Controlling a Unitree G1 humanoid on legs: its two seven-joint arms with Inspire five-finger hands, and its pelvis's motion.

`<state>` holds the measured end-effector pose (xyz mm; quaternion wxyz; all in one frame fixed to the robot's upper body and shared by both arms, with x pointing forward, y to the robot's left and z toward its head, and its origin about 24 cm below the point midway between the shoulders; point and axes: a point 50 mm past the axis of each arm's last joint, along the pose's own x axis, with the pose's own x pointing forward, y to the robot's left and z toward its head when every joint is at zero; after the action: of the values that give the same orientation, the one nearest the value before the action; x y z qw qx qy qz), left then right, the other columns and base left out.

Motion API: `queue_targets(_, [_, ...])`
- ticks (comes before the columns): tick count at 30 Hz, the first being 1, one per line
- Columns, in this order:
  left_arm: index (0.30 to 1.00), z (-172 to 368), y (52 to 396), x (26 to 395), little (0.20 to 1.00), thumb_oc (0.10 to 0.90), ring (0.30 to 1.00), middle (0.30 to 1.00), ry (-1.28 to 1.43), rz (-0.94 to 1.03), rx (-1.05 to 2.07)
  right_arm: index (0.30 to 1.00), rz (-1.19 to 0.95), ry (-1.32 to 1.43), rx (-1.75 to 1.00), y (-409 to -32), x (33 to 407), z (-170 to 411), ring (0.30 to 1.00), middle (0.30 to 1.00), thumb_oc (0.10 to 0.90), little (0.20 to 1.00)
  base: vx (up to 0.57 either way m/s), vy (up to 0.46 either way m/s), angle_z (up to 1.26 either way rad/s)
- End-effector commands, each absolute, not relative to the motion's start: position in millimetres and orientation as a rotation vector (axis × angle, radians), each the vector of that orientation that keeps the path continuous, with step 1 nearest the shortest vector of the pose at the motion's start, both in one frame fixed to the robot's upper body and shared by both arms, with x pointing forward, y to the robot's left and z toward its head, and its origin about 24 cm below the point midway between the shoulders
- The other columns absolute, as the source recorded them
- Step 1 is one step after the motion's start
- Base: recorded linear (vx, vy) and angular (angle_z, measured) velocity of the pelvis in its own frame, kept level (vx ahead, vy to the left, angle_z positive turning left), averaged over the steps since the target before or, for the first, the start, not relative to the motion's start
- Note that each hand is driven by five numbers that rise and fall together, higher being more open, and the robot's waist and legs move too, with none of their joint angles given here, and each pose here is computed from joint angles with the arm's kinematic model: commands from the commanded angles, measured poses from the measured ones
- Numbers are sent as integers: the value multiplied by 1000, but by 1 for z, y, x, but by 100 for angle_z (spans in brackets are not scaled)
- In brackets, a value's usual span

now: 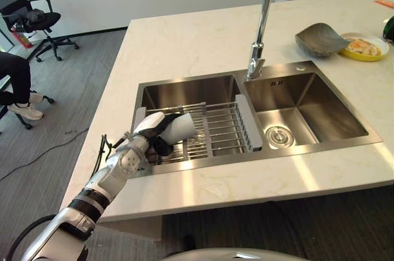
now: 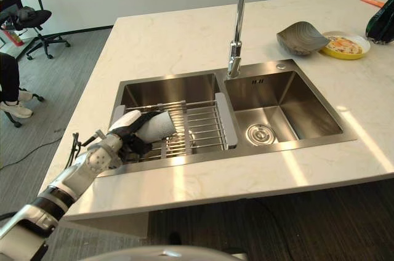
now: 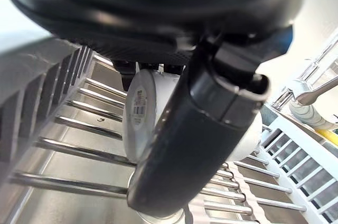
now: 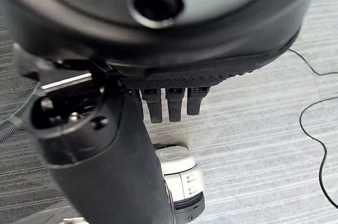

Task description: Place the dishes in the dishwasher.

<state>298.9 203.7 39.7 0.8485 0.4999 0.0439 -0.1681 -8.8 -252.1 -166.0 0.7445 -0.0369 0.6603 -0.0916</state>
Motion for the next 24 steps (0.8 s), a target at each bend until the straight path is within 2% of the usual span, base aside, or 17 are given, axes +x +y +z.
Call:
queue_targets(1, [900,94,192,340,900,800,900,900,-87,-251,1111,900,-249,1413,-96,-267,4,-162,900,900,800,900,0,0,0])
queue_targets(2, [900,94,192,340,900,800,900,900,-88,-252,1111,900,-250,1413,-96,-267,4,-162,900,900,800,900,0,0,0])
queue_targets(3, [300,95,190,343,300,400,300,300,-89,-250,1120,900,-252,1409,-96,-267,6,-162,900,900,800,900,0,0,0])
queue_targets(15, [300,96,183,345,300,400,300,300,-117,-260,1143,900,-273,1409,-98,-271,6,-161,900,900,800,900,0,0,0])
queue_targets(19, [300,110,179,343,300,400,300,300,-203,-253,1136,900,-274,1401,-103,-271,7,-161,900,900,800,900,0,0,0])
queue_targets(23, [300,119,179,336,300,400,300,300,-268,-239,1020,900,-272,1398,-97,-270,6,-161,900,900,800,900,0,0,0])
queue_targets(24, [300,120,183,330,300,400,300,300,-272,-217,892,900,-272,1401,-94,-268,5,-162,900,900,800,900,23,-35,2])
